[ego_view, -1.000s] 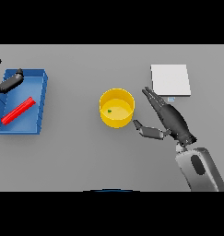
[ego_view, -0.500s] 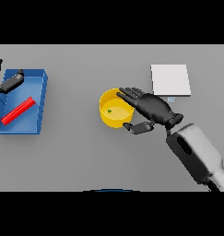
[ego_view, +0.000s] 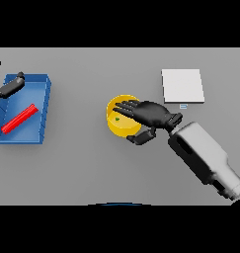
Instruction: Pick up the red beaker and tilt it to pour out 1 green nut into yellow bowl. Pick up the yellow bowl and place it on the metallic measuring scale.
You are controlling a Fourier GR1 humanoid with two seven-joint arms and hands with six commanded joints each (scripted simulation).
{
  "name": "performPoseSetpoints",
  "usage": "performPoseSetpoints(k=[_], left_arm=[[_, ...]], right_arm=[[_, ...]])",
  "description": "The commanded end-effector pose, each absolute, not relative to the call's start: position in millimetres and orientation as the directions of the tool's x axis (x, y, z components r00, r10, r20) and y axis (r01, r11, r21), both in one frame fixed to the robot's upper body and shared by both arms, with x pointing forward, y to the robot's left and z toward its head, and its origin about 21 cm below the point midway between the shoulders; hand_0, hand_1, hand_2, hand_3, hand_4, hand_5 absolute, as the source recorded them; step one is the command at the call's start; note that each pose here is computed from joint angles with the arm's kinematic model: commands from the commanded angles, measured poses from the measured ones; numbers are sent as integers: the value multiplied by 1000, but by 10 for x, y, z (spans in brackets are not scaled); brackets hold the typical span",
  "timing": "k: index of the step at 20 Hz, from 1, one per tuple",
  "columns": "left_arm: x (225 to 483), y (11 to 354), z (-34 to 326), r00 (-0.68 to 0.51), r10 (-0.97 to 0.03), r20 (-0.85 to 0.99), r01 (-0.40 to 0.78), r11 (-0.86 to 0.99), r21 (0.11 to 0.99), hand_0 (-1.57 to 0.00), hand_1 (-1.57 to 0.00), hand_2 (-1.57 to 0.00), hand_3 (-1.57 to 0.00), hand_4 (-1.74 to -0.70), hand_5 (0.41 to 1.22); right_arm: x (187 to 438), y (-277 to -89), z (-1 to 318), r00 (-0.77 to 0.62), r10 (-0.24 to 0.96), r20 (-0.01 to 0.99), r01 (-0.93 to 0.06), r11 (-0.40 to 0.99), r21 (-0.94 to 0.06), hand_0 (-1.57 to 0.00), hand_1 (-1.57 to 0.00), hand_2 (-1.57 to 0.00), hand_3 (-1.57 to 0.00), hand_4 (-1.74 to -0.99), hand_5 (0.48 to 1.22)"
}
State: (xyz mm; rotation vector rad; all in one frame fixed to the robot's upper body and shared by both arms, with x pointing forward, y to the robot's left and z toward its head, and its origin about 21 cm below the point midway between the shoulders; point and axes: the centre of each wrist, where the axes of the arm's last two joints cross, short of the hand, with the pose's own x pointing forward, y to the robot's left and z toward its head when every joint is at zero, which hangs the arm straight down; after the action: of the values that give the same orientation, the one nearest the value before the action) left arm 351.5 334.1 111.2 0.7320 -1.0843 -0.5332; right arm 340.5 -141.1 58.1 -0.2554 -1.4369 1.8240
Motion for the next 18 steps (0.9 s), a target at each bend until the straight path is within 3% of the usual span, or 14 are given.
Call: performPoseSetpoints(k=[1,4,9,13,15,16,18], left_arm=[[3511,3325,1104,381,-711,591,43,652,757,1,1,1,1,-795,732],[3518,3353,1104,388,-709,589,45,653,756,1,1,1,1,-797,734],[3511,3437,1102,396,-707,586,42,652,757,1,1,1,1,-798,736],[3558,3357,1118,391,-712,583,50,649,759,1,1,1,1,-793,729],[3541,3388,1136,378,-718,584,49,646,762,1,1,1,1,-792,725],[3550,3379,1113,385,-711,588,44,650,758,1,1,1,1,-792,723],[3555,3398,1123,380,-710,592,36,651,758,1,1,1,1,-793,723]], right_arm=[[3402,-1382,571,-680,669,300,-455,-65,-888,1,1,1,1,-1250,681],[3475,-1258,527,-677,684,271,-470,-119,-875,1,1,1,1,-1281,674],[3530,-1281,481,-680,698,227,-489,-200,-849,1,1,1,1,-1306,681],[3527,-1167,490,-688,693,214,-491,-228,-841,1,1,-4,-11,-1308,729],[3530,-1102,467,-678,710,188,-491,-249,-835,-16,-40,-68,-94,-1339,784],[3539,-1104,478,-687,704,180,-487,-263,-833,-93,-107,-133,-160,-1362,820],[3525,-1171,462,-703,687,183,-488,-279,-827,-508,-437,-388,-359,-1425,964]])
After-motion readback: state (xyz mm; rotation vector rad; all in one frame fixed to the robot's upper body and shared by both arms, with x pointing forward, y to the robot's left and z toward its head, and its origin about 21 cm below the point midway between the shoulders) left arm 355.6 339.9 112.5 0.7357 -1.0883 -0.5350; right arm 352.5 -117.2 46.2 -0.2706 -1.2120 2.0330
